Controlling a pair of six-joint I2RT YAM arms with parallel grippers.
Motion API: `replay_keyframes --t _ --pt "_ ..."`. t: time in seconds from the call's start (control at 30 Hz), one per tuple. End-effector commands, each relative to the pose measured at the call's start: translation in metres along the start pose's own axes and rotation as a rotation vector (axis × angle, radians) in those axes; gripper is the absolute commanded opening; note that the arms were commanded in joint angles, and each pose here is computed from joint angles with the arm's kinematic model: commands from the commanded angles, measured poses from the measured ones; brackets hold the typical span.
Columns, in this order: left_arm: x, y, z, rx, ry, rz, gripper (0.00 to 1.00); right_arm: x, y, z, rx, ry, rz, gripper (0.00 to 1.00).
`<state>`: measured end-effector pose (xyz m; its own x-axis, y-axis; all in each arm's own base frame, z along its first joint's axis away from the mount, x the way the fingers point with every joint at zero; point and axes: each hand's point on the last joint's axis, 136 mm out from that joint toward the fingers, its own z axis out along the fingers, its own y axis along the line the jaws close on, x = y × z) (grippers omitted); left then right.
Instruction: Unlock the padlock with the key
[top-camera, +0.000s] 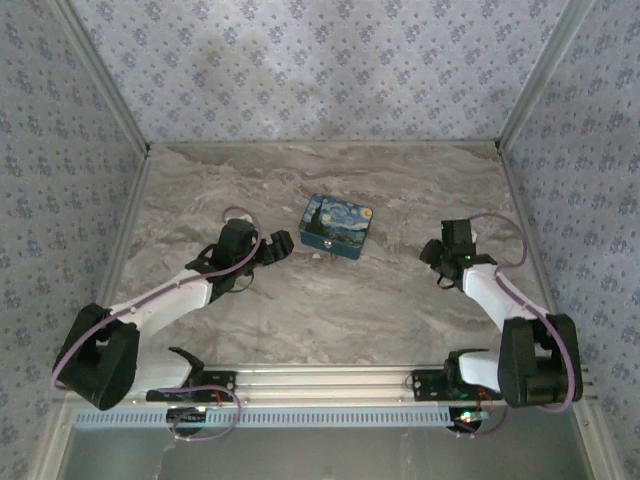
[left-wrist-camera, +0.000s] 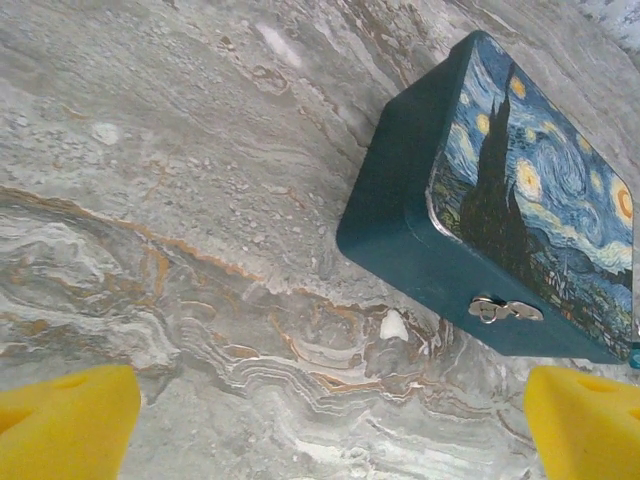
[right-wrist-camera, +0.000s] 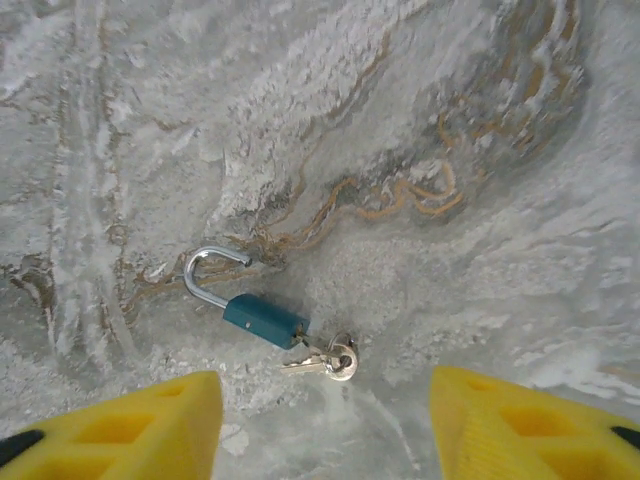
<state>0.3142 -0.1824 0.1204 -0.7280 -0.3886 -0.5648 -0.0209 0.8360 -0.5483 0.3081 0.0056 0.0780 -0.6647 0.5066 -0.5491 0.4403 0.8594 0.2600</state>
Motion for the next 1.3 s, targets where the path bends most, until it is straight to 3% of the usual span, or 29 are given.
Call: replay_keyframes --t 0.0,0.17,0.27,0.4,0.47,0.6,0.83,1.0,1.1,1.13,1.2,1.27 --pt "-0.026 0.002 -0.015 -0.046 -0.071 0.022 0.98 -0.019 -0.005 -0.019 0.047 -0.06 -0.009 1.0" --pt "-0.056 0.028 -0.036 -0.212 -0.129 0.07 0.98 -0.048 0.004 -0.035 0.085 -0.156 -0.083 1.0" --pt "-0.079 0.046 -0.051 -0.334 -0.173 0.144 0.98 -0.073 0.002 -0.047 0.212 -0.256 -0.133 1.0" --pt "-0.117 0.082 -0.077 -0.578 -0.317 0.3 0.98 -0.098 0.015 -0.052 0.34 -0.468 -0.352 1.0" --pt "-0.13 0.096 -0.085 -0.644 -0.375 0.367 0.98 -0.099 0.018 -0.046 0.381 -0.51 -0.429 1.0" --pt "-0.142 0.129 -0.081 -0.652 -0.436 0.363 0.98 -0.098 -0.004 -0.018 0.399 -0.464 -0.345 1.0" --pt "-0.135 0.189 -0.046 -0.703 -0.432 0.304 0.98 -0.092 -0.027 0.014 0.381 -0.517 -0.363 1.0" --pt "-0.132 0.193 -0.03 -0.654 -0.437 0.333 0.98 -0.09 -0.02 0.009 0.222 -0.593 -0.342 1.0" --pt "-0.136 0.185 -0.034 -0.599 -0.526 0.404 0.98 -0.088 -0.025 0.017 0.116 -0.63 -0.281 1.0" --pt "-0.133 0.188 -0.034 -0.583 -0.546 0.39 0.98 -0.089 -0.019 0.019 0.095 -0.645 -0.34 1.0" --pt "-0.131 0.19 -0.031 -0.547 -0.585 0.391 0.98 -0.085 -0.007 0.027 0.034 -0.586 -0.366 1.0" --pt "-0.122 0.185 -0.013 -0.487 -0.505 0.44 0.98 -0.078 0.008 0.041 -0.032 -0.563 -0.453 1.0"
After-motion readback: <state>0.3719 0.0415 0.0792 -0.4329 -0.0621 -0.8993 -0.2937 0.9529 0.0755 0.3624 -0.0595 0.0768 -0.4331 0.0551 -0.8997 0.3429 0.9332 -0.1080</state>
